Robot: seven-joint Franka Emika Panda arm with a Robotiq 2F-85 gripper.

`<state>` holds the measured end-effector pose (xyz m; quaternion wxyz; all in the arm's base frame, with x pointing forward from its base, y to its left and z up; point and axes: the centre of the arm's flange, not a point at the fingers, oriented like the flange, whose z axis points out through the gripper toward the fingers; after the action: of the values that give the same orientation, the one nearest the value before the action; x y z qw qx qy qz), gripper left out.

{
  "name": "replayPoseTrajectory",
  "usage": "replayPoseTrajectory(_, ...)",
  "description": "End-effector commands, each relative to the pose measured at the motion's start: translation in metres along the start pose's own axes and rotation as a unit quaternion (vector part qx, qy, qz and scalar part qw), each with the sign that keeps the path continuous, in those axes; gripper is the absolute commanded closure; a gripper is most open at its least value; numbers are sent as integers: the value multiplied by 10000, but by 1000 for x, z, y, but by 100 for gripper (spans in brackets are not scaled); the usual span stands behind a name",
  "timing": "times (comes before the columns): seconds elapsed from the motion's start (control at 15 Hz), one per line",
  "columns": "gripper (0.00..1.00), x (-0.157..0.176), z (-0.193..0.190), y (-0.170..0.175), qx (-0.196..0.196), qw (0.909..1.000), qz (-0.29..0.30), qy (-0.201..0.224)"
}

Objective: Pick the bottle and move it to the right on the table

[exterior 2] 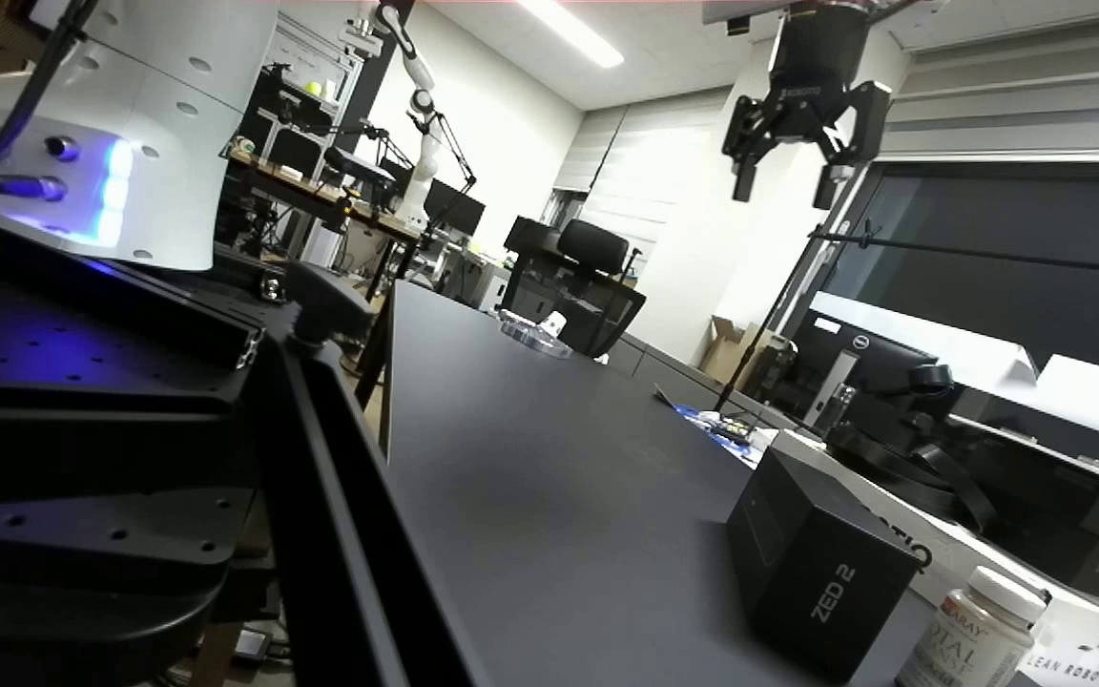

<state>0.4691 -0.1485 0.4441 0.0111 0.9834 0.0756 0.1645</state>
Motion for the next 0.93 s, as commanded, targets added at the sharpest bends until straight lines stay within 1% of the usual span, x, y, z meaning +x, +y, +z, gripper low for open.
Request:
replayPoseTrajectory(0.0,0,57,20,68,-151,9983,567,24)
replayPoseTrajectory(0.2,0,83,38,117,-278,9929,1149,102)
replayPoseTrajectory(0.4,0,105,59,166,-429,9835,1749,149)
replayPoseTrajectory(0.47,0,109,66,181,-469,9795,1952,137)
replayPoseTrajectory(0.67,0,117,93,221,-696,9623,2626,146)
replayPoseTrajectory(0.87,0,122,120,251,-777,9473,3106,66)
